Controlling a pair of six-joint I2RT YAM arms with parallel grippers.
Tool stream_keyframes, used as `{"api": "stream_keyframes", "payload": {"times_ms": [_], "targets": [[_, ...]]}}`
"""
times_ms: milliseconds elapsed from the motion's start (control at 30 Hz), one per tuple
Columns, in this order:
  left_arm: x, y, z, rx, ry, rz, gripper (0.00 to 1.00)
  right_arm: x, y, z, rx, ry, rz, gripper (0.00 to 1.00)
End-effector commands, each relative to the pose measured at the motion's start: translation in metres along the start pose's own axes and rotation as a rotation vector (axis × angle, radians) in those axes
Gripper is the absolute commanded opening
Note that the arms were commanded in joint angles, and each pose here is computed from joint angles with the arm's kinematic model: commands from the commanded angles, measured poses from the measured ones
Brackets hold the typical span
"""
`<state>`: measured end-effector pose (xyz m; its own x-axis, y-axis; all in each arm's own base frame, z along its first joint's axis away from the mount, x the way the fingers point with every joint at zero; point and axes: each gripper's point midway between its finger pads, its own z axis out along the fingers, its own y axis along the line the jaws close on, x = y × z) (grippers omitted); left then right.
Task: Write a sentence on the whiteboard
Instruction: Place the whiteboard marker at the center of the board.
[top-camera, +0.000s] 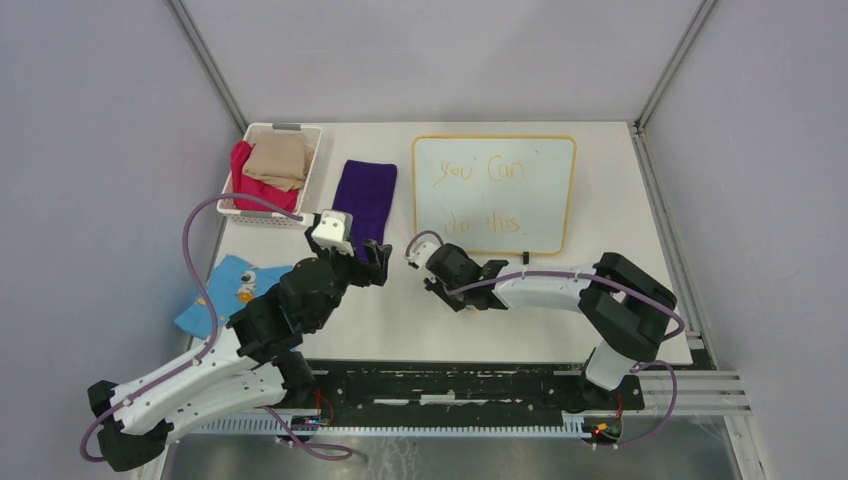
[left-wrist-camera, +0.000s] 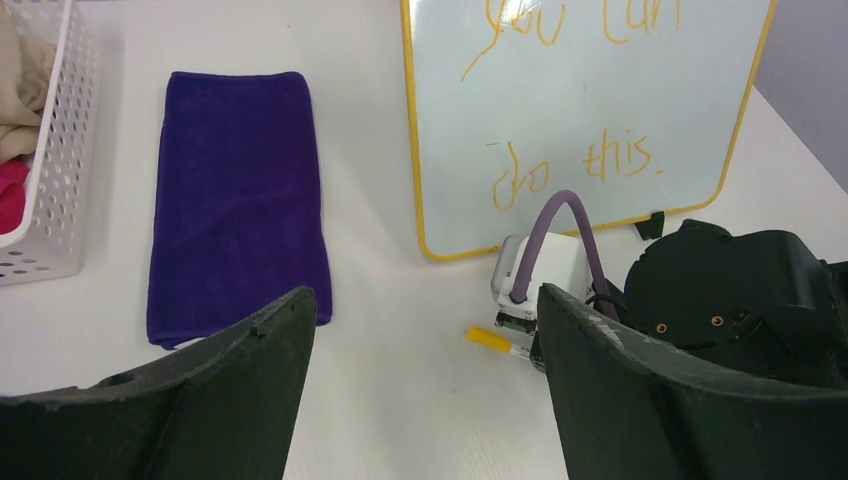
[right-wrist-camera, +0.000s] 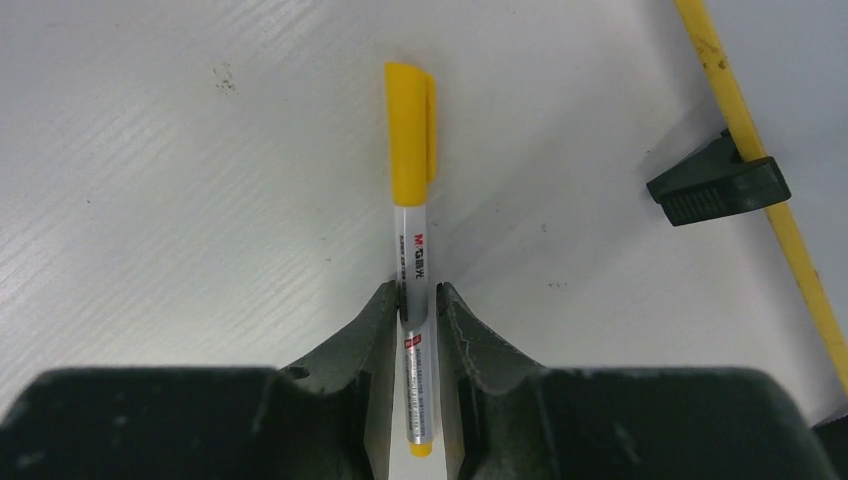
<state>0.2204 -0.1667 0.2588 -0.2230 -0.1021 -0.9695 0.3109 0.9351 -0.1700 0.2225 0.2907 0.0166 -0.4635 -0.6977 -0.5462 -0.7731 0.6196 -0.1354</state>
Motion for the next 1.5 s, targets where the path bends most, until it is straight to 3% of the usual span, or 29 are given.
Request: {"api": "stream_keyframes", "payload": {"times_ms": [0, 500, 1200, 1300, 1367, 1400, 1467], "targets": [[-0.015, -0.003, 0.000, 0.007, -0.046, -0.012, 0.86, 0.014, -0.006, -0.003, 0.018, 0.022, 0.020, 0.26], [-0.012, -0.006, 0.003, 0.010, -0.032, -0.001, 0.86, 0.029, -0.006, -0.009, 0.009, 0.019, 0.041, 0.18], [-0.010, -0.006, 0.004, 0.013, -0.028, 0.001, 0.86, 0.025, -0.005, -0.008, -0.006, -0.030, 0.076, 0.25], [-0.010, -0.006, 0.003, 0.013, -0.029, 0.001, 0.86, 0.022, -0.005, -0.010, -0.014, -0.045, 0.082, 0.31], [-0.011, -0.006, 0.003, 0.015, -0.031, 0.001, 0.86, 0.017, -0.002, -0.013, -0.033, -0.063, 0.089, 0.43], [-0.012, -0.007, 0.003, 0.019, -0.031, 0.001, 0.86, 0.010, -0.003, -0.018, -0.036, -0.092, 0.106, 0.58], [-0.011, -0.007, 0.003, 0.022, -0.028, 0.003, 0.86, 0.006, -0.004, -0.020, -0.035, -0.103, 0.116, 0.62]]}}
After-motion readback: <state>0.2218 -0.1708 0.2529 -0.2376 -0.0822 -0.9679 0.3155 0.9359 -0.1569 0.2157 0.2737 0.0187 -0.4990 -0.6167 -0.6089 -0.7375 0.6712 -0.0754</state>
